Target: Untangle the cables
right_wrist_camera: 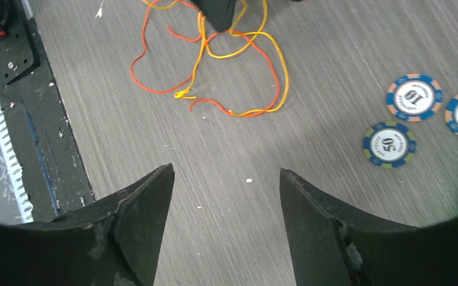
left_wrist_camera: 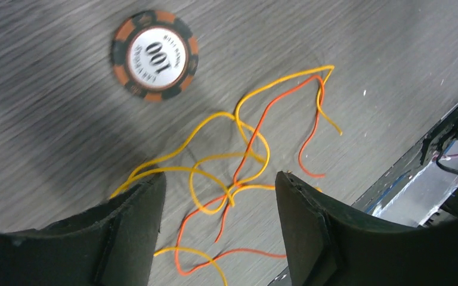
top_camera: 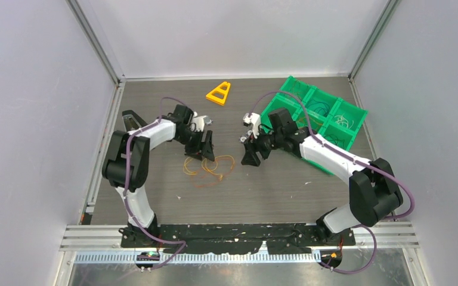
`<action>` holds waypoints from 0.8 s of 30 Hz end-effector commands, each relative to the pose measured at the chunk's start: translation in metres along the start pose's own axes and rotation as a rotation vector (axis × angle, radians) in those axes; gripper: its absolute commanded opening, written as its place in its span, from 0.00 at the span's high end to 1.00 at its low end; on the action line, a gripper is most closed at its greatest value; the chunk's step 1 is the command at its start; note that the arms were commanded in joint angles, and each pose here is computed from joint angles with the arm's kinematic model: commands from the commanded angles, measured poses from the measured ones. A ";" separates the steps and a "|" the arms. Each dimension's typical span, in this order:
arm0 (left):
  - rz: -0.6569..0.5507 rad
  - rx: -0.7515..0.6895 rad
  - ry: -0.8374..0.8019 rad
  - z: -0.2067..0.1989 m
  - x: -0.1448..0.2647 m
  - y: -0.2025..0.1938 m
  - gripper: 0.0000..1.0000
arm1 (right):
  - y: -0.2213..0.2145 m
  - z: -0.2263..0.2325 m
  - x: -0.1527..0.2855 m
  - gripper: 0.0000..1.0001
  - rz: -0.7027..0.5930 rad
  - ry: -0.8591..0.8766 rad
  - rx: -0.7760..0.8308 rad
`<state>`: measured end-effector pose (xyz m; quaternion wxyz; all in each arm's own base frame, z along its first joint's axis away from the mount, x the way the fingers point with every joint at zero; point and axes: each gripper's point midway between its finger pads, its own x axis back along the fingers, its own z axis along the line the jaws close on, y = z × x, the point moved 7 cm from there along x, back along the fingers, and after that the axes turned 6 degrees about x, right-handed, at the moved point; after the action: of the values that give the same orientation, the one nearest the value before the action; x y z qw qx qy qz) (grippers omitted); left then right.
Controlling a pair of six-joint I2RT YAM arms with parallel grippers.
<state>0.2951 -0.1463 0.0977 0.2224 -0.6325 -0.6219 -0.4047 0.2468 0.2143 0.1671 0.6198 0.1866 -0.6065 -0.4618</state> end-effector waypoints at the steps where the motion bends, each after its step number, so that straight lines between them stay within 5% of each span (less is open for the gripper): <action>1: 0.009 0.042 -0.007 -0.016 -0.023 0.013 0.32 | 0.023 -0.007 0.016 0.26 -0.068 -0.053 0.058; 5: 0.052 0.061 -0.078 -0.023 -0.042 0.011 0.41 | 0.030 -0.006 0.025 0.13 -0.108 -0.090 0.100; 12: -0.147 -0.193 -0.254 -0.078 0.020 0.032 1.00 | 0.040 -0.004 0.033 0.05 -0.228 -0.136 0.178; 24: -0.568 -0.621 -0.439 -0.192 0.195 0.002 1.00 | 0.117 0.029 0.065 0.04 -0.616 -0.135 0.388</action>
<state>0.2434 -0.1792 0.3293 -0.1772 -0.5548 -0.6647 -0.4679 0.2548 0.2133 0.2323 0.4637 0.3259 -0.6523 -0.5033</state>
